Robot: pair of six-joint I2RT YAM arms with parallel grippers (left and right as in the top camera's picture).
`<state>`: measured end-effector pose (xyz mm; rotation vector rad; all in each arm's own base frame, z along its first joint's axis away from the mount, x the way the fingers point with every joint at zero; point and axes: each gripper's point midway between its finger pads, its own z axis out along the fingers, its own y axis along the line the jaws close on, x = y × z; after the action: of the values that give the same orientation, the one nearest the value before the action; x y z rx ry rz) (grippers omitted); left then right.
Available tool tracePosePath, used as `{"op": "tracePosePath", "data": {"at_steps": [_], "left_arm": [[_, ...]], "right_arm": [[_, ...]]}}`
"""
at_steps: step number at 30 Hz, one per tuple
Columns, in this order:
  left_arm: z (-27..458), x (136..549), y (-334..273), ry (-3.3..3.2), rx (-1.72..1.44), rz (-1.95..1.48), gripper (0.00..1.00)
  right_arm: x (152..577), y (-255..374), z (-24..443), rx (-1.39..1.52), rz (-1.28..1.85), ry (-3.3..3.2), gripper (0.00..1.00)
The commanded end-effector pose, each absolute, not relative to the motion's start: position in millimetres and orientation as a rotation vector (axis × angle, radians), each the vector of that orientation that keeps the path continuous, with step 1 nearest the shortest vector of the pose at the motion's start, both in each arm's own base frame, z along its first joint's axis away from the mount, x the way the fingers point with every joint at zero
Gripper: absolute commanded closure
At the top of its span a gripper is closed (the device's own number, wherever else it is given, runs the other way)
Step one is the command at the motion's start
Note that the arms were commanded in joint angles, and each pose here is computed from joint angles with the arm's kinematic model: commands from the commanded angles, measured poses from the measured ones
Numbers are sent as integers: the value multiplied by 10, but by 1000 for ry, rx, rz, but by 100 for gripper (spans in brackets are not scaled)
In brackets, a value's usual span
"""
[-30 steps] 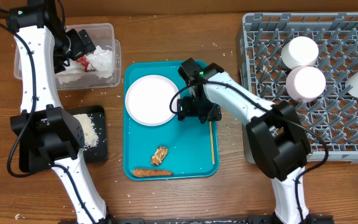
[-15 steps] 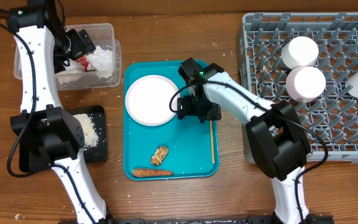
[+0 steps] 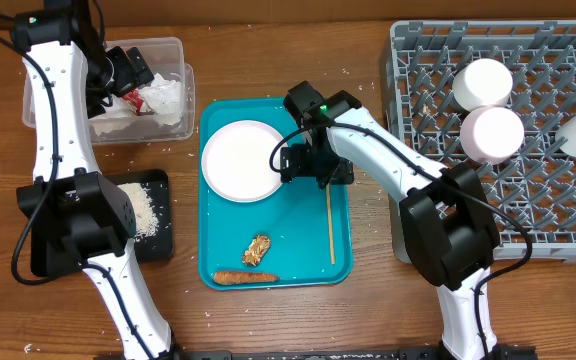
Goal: Sort waste into correct bins and load items into the dishwasher
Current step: 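Move the right gripper over the wooden stick on the teal tray, then grasp the wooden stick with the right gripper and lift it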
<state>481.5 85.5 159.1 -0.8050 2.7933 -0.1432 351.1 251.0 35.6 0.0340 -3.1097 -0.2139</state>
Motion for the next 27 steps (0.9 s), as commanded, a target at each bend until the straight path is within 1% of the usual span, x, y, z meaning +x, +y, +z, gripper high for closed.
{"op": "tracePosePath", "data": {"at_steps": [1, 7, 12, 15, 18, 20, 27], "left_arm": [[1704, 4850, 844, 2760, -800, -157, 0], [1704, 4850, 844, 2760, -800, -157, 0], [1704, 4850, 844, 2760, -800, -157, 0], [1704, 4851, 844, 2760, -800, -157, 0], [1704, 4850, 844, 2760, -800, -157, 0], [1704, 4850, 844, 2760, -800, -157, 0], [1704, 4850, 844, 2760, -800, -157, 0]], "right_arm": [[3648, 2477, 420, 51, -187, -3175, 5], [3665, 2441, 273, 48, -164, -3196, 9], [3683, 2381, 219, 45, -115, -3215, 21], [3677, 2305, 213, 43, -51, -3219, 23], [3682, 2273, 202, 43, -23, -3225, 30], [3668, 2264, 175, 43, -20, -3222, 33], [3531, 2217, 65, 45, -7, -3174, 35]]}}
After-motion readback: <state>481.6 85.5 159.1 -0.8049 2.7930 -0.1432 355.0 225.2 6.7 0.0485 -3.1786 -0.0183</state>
